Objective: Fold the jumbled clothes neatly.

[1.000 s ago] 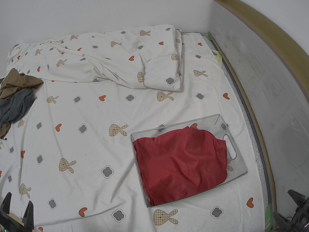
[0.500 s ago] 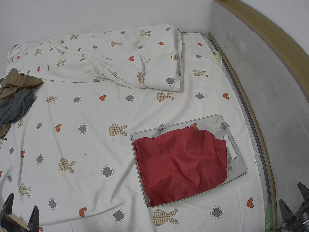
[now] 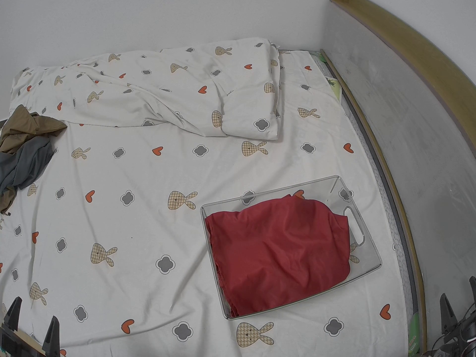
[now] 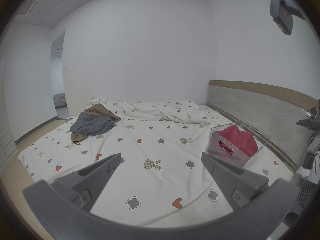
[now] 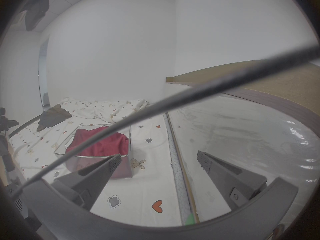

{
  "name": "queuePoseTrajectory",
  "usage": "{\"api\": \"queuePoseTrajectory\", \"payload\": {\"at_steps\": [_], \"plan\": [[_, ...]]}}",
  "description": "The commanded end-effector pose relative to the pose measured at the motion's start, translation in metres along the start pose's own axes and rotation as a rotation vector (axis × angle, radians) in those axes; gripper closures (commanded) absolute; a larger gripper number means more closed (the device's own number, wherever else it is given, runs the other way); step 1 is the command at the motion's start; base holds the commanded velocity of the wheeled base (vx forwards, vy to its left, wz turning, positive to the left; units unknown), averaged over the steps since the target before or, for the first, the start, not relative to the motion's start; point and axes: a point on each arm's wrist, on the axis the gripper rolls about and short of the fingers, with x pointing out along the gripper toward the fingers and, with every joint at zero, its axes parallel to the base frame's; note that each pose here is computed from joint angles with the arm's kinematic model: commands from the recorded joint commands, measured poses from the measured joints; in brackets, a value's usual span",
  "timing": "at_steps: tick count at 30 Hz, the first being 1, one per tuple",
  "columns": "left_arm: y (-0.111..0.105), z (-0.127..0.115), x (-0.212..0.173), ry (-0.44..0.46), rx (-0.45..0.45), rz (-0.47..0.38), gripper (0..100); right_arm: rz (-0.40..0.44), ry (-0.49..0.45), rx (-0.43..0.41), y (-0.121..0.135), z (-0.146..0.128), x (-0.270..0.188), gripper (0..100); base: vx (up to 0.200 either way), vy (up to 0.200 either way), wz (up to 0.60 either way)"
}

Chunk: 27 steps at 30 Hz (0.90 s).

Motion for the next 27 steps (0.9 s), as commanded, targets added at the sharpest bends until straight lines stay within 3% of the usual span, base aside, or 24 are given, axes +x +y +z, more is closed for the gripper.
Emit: {"api": "queuePoseTrajectory", "payload": {"at_steps": [1,2,3,7,8,11,14,16,17,18,19,20,21,24,27], "plan": [[0.0,-0.005,0.001,0.008,0.0,0.001,0,0.082,-0.027,-0.004,0.001,-0.001,-0.003,0,0.0,0.0,0.0],[0.0,-0.005,0.001,0.008,0.0,0.001,0,0.293,0.106,0.1,0.0,0.003,0.006,0,0.0,0.0,0.0],[0.0,-0.005,0.001,0.008,0.0,0.001,0,0.35,0.126,0.123,0.0,0.004,0.007,0,0.0,0.0,0.0],[0.0,-0.005,0.001,0.008,0.0,0.001,0,0.512,0.127,0.127,-0.001,0.004,0.004,0,0.0,0.0,0.0],[0.0,-0.005,0.001,0.008,0.0,0.001,0,0.595,0.079,0.112,-0.003,0.003,-0.001,0,0.0,0.0,0.0],[0.0,-0.005,0.001,0.008,0.0,0.001,0,0.641,0.042,0.105,-0.004,0.002,-0.005,0,0.0,0.0,0.0],[0.0,-0.005,0.001,0.008,0.0,0.001,0,0.619,0.033,0.102,-0.003,0.002,-0.006,0,0.0,0.0,0.0],[0.0,-0.005,0.001,0.008,0.0,0.001,0,0.554,-0.013,0.08,-0.004,0.0,-0.007,0,0.0,0.0,0.0],[0.0,-0.005,0.001,0.008,0.0,0.001,0,0.451,-0.029,0.054,-0.006,0.0,-0.006,0,0.0,0.0,0.0],[0.0,-0.005,0.001,0.008,0.0,0.001,0,0.451,-0.029,0.054,-0.006,0.0,-0.006,0,0.0,0.0,0.0],[0.0,-0.005,0.001,0.008,0.0,0.001,0,0.167,-0.046,0.024,-0.012,-0.001,-0.003,0,0.0,0.0,0.0],[0.0,-0.005,0.001,0.008,0.0,0.001,0,0.124,-0.051,0.017,-0.012,-0.001,-0.003,0,0.0,0.0,0.0],[0.0,-0.004,0.001,0.006,0.0,0.001,0,-0.053,-0.019,0.006,-0.016,-0.006,-0.002,0,0.0,0.0,0.0],[0.0,-0.005,0.001,0.008,0.0,0.001,0,0.027,-0.008,0.016,-0.014,-0.007,-0.002,0,0.0,0.0,0.0],[0.0,-0.005,0.001,0.008,0.0,0.001,0,0.052,-0.01,0.011,-0.014,-0.007,-0.002,0,0.0,0.0,0.0]]}}
